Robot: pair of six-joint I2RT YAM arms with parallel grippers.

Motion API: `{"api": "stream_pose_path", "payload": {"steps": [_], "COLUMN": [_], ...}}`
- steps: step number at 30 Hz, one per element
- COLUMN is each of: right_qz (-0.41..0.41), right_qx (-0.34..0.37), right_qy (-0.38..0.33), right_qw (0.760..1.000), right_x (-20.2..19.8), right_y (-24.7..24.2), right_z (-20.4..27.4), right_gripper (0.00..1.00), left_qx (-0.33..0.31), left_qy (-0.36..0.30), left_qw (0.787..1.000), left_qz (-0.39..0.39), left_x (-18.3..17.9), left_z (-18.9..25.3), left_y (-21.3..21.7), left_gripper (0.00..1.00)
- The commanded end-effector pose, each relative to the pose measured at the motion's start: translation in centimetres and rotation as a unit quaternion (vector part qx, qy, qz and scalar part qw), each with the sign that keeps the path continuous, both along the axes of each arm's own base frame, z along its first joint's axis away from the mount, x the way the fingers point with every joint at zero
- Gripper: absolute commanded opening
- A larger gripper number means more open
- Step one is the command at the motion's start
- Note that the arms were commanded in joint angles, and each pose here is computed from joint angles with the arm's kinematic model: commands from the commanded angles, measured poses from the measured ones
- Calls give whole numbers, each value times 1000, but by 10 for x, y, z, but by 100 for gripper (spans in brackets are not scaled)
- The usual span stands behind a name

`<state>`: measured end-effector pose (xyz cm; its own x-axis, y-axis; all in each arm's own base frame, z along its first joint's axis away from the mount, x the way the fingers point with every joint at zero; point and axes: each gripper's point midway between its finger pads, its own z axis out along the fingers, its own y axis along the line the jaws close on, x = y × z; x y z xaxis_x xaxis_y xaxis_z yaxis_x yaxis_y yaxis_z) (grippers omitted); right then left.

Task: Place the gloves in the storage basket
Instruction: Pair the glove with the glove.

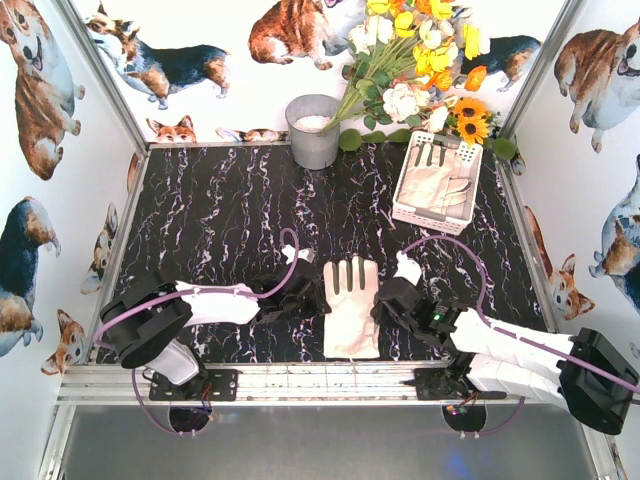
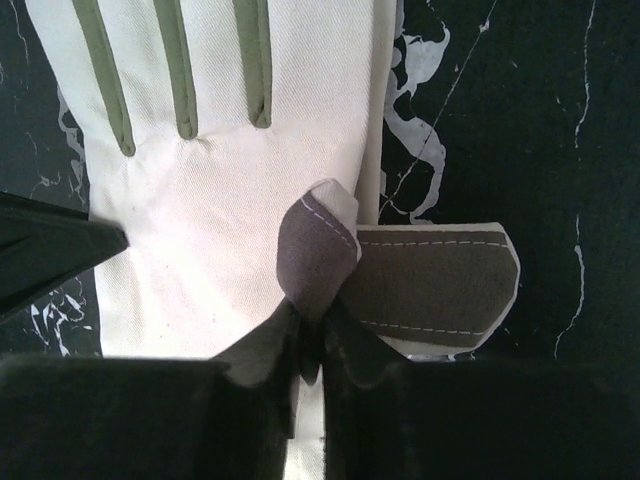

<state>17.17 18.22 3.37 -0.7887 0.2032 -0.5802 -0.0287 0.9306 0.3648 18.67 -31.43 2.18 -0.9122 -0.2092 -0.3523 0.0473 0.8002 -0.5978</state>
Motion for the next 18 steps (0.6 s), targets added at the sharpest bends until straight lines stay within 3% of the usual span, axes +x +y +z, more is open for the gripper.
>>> {"api": "stream_pose_path", "payload": {"steps": [1,3,6,10,14,18], "right_qz": [-28,-28,-22,-12,3,35], "right_qx": [-21,-32,-44,-62,-64,-24], "right_qy": [-15,-15,-32,-65,-75,-49], "right_qw": [999,999,998,996,995,998], "right_x": [9,8,10,14,14,7], "right_y": [-11,-15,-20,-30,-31,-6], "right_z": [4,10,30,65,88,80], "right_gripper": [21,36,52,61,60,45], "left_qx": [27,36,53,77,117,59], "left_qy": [-8,-13,-32,-57,-68,-58], "left_qw": [1000,999,998,995,991,996], "left_qz": [-5,-9,-20,-18,-12,-38], "left_x": [2,3,5,12,12,1], "left_z": [-3,4,19,44,57,61], "left_y": [5,6,8,13,16,-18], "left_gripper": [4,15,28,40,41,31]}}
